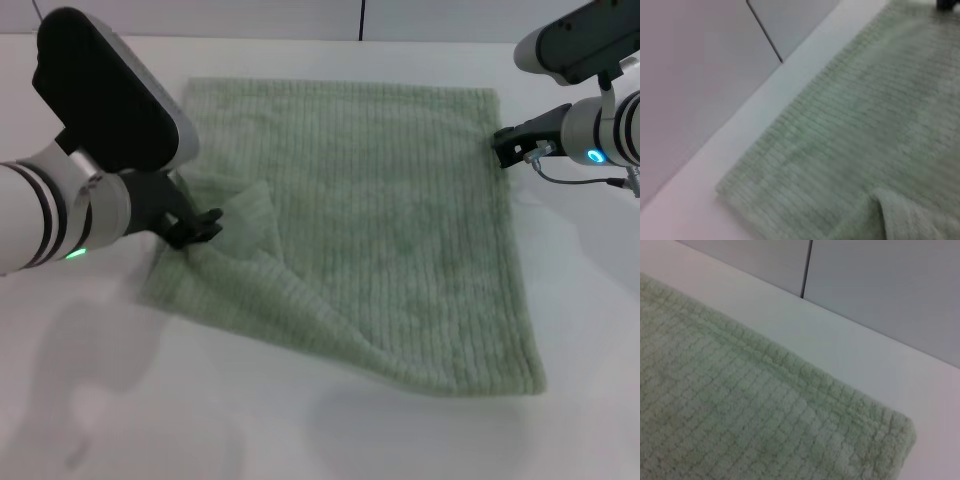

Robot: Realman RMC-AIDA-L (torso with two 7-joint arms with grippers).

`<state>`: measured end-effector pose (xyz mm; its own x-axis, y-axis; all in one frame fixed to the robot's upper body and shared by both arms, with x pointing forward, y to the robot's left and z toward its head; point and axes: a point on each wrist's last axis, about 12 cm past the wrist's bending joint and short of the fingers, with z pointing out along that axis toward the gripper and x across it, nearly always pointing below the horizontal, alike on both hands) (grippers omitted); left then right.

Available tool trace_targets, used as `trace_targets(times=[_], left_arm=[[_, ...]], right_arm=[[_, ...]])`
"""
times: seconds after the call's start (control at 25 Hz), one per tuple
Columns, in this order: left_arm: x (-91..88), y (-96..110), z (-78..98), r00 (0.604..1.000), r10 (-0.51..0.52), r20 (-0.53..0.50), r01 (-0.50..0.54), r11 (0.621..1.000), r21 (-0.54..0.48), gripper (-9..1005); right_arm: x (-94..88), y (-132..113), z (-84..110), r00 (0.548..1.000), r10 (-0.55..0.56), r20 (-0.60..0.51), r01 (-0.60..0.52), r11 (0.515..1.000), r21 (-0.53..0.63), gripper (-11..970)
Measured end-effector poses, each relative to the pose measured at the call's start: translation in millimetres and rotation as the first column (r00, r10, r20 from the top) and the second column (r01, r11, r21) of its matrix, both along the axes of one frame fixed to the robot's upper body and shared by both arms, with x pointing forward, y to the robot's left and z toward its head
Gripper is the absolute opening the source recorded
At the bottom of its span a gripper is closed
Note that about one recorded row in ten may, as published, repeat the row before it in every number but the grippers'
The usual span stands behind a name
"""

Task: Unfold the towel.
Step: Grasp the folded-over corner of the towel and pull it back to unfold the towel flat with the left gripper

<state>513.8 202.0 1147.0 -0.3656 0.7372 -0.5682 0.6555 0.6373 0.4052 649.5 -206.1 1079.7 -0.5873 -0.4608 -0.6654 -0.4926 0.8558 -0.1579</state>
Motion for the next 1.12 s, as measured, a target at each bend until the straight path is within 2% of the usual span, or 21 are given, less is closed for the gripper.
trace_targets(times=[0.16, 0.24, 0.44, 0.6, 0.64, 0.68, 0.72, 0.88, 1.12], left_arm=[[2.5, -14, 0.3, 0.998, -0.043, 0.039, 0.044, 0.999, -0.023, 671], [5.5, -28, -3.8, 0.996, -0.079, 0.040, 0.080, 0.996, -0.031, 718], [10.4, -46, -9.0, 0.992, -0.118, 0.042, 0.120, 0.992, -0.049, 844], [10.8, -49, -12.3, 0.991, -0.130, 0.037, 0.132, 0.990, -0.046, 845], [10.5, -56, -22.3, 0.989, -0.150, 0.013, 0.150, 0.988, -0.041, 845], [10.5, -56, -22.3, 0.989, -0.150, 0.013, 0.150, 0.988, -0.041, 846], [15.8, -65, -34.7, 0.986, -0.164, -0.025, 0.163, 0.987, -0.008, 846], [15.1, -54, -31.1, 0.989, -0.144, -0.029, 0.144, 0.989, 0.005, 846], [13.3, -20, -27.5, 0.994, -0.078, -0.082, 0.083, 0.994, 0.067, 846]], right_arm=[[0.4, 1, 0.5, 1.000, 0.001, 0.001, -0.001, 1.000, 0.000, 1], [0.5, 1, 0.7, 1.000, 0.002, 0.001, -0.002, 1.000, 0.000, 2], [0.8, 1, 1.0, 1.000, 0.002, 0.002, -0.002, 1.000, 0.000, 2], [1.1, 1, 1.4, 1.000, 0.003, 0.004, -0.003, 1.000, 0.001, 1], [1.1, 1, 1.4, 1.000, 0.003, 0.004, -0.003, 1.000, 0.000, 1], [1.1, 1, 1.4, 1.000, 0.003, 0.004, -0.003, 1.000, 0.000, 1], [1.1, 1, 1.4, 1.000, 0.003, 0.003, -0.003, 1.000, 0.000, 1], [0.8, 1, 1.0, 1.000, 0.001, 0.003, -0.001, 1.000, 0.001, 2], [0.5, 0, 0.7, 1.000, 0.000, 0.002, 0.000, 1.000, 0.001, 2]])
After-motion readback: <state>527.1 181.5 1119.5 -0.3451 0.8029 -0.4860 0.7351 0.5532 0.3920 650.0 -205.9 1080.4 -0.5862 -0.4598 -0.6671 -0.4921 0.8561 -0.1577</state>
